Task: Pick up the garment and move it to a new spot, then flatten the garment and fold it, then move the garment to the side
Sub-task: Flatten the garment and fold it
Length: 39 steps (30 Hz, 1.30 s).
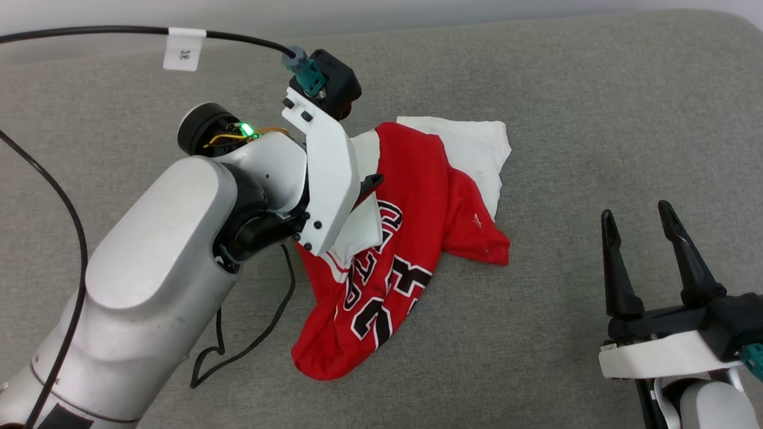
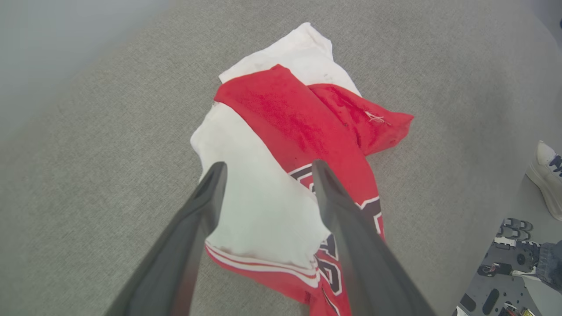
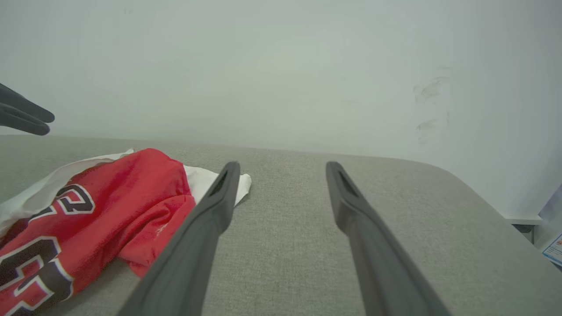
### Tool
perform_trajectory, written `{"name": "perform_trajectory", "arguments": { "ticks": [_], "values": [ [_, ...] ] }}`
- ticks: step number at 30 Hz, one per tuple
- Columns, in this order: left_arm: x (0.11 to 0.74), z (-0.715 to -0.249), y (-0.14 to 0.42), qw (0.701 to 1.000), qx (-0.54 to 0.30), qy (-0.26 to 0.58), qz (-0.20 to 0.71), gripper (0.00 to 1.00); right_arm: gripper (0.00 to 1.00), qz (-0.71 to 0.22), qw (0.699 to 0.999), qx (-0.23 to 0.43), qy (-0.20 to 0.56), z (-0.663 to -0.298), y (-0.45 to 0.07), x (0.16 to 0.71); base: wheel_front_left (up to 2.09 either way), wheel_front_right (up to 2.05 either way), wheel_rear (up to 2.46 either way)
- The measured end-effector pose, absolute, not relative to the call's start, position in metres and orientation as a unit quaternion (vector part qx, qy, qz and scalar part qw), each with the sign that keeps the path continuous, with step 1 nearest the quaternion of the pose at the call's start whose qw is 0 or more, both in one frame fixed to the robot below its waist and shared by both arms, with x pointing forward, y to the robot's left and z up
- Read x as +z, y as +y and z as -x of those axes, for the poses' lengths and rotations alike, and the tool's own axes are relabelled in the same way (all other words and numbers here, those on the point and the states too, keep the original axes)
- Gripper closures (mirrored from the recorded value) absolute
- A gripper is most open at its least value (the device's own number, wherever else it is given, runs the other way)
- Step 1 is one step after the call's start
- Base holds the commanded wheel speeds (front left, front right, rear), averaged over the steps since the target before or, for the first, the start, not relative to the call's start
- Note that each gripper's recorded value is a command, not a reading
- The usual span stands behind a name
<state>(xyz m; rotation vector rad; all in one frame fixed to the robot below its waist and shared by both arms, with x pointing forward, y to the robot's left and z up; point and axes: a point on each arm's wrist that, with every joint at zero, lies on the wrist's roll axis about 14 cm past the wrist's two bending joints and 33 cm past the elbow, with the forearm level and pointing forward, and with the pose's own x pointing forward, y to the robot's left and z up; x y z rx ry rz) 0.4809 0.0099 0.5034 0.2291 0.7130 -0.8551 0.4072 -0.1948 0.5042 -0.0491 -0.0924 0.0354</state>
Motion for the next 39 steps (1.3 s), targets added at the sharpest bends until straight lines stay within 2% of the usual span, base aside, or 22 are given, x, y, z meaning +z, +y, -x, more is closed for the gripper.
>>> {"name": "perform_trajectory", "arguments": {
  "ticks": [7,13,14,15,23,28,29,34,39],
  "values": [
    [0.461,-0.489,0.000,0.816,-0.412,0.387,-0.122,0.00,0.00,0.027,0.999,-0.001,-0.031,-0.408,-0.208,0.495,0.00,0.00,0.00],
    [0.440,-0.491,0.004,0.808,-0.408,0.403,-0.136,0.00,0.00,0.025,0.999,-0.006,-0.023,-0.406,-0.211,0.490,0.00,0.00,0.00],
    [0.438,-0.490,0.005,0.807,-0.408,0.404,-0.138,0.82,0.00,0.025,0.999,-0.006,-0.023,-0.406,-0.211,0.489,0.00,0.00,0.00],
    [0.439,-0.488,0.004,0.806,-0.411,0.404,-0.134,1.00,0.00,0.025,0.999,-0.005,-0.022,-0.406,-0.211,0.489,0.00,0.00,0.00],
    [0.466,-0.492,0.009,0.836,-0.405,0.357,-0.103,1.00,0.00,0.027,0.999,0.009,-0.028,-0.408,-0.201,0.493,0.00,0.00,0.00],
    [0.504,-0.500,0.024,0.874,-0.383,0.290,-0.066,1.00,0.00,0.028,0.999,0.028,-0.037,-0.409,-0.188,0.498,0.00,0.00,0.00],
    [0.520,-0.502,0.031,0.891,-0.373,0.257,-0.045,1.00,0.00,0.026,0.998,0.037,-0.041,-0.409,-0.182,0.500,0.00,0.00,0.00],
    [0.537,-0.496,0.062,0.919,-0.335,0.204,0.034,1.00,0.00,0.027,0.997,0.059,-0.050,-0.411,-0.167,0.506,0.00,0.00,0.00],
    [0.517,-0.478,0.111,0.940,-0.263,0.185,0.117,1.00,0.00,0.024,0.996,0.072,-0.053,-0.410,-0.157,0.507,0.00,0.00,0.00]
  ]
}}
